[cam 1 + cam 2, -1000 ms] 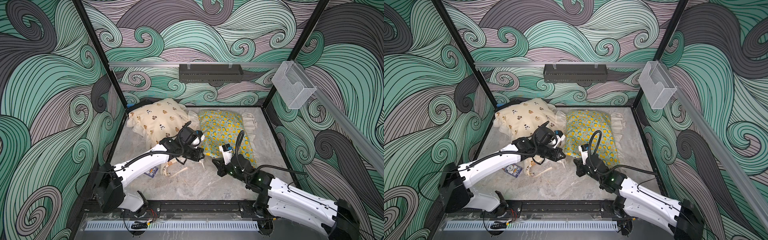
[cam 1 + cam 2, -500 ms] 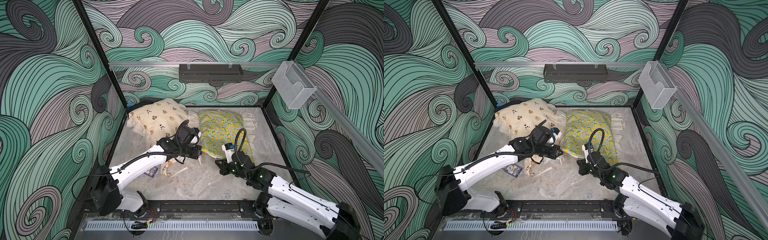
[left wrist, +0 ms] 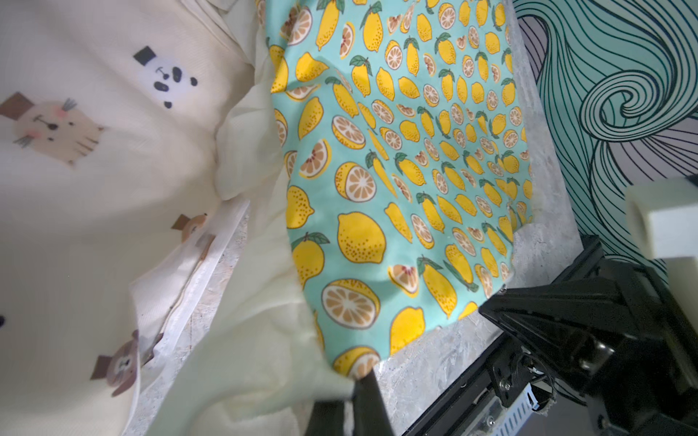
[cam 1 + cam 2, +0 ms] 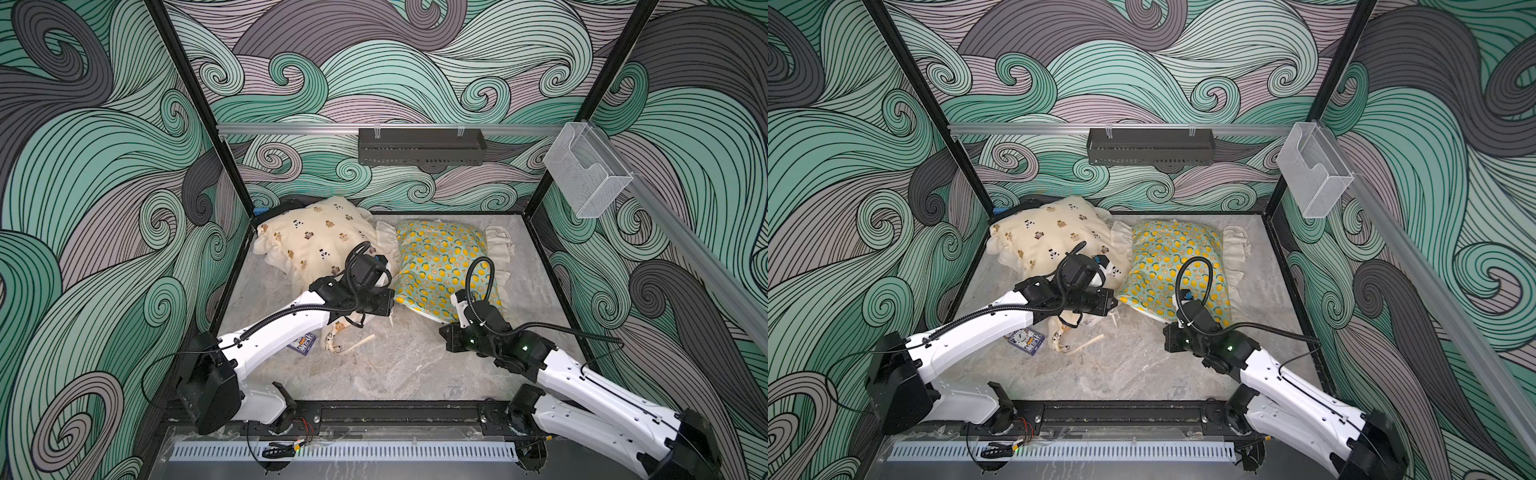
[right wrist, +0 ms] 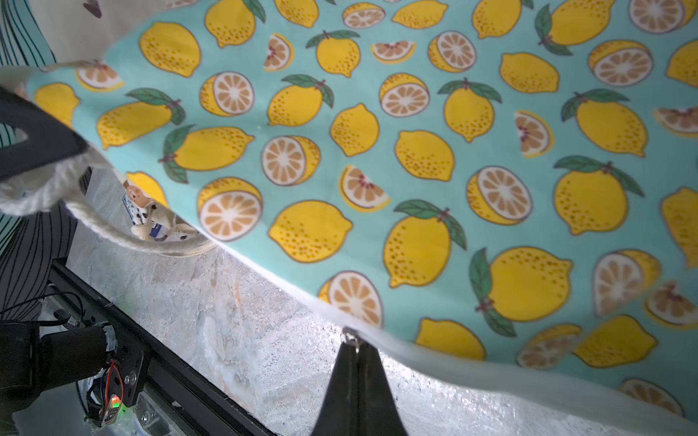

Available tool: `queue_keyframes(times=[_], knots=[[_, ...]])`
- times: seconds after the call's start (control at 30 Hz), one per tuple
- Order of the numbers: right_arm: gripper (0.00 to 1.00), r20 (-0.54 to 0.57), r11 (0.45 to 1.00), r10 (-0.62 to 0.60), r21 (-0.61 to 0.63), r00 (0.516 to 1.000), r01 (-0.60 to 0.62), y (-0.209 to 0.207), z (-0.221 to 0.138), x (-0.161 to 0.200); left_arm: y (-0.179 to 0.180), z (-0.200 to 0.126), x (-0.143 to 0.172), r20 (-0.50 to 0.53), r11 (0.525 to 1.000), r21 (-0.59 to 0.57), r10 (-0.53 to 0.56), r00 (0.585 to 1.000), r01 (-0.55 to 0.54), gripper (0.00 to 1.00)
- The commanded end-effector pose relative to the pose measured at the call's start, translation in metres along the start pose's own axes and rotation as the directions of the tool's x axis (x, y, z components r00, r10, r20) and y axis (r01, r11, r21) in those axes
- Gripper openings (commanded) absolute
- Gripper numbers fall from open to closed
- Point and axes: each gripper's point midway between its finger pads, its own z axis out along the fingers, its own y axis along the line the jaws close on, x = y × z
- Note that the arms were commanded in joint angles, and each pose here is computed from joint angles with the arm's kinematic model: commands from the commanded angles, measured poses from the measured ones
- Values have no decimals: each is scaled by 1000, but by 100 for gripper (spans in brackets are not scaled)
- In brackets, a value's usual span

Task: Zip up pillowcases
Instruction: Zip the zipper on the pillowcase.

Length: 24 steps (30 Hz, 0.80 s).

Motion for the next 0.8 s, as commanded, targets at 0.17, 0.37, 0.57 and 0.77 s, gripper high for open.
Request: queue_keyframes(times=[0.17, 0.37, 0.57, 0.77], knots=[[0, -48, 994, 84, 69, 995, -80, -19, -12, 12, 22, -11, -13, 92, 996, -60, -53, 994, 59, 0], [0, -67, 988, 128, 101, 990, -121, -29, -15, 19, 33, -10, -14, 112, 993, -71, -86, 990, 95, 0], [0, -96, 978, 171, 140, 981, -157, -38, -17, 28, 44, -8, -15, 118, 989, -86, -110, 987, 121, 0], [0, -103, 965, 207, 183, 973, -187, -48, -21, 36, 56, -7, -17, 122, 984, -101, -132, 984, 144, 0]])
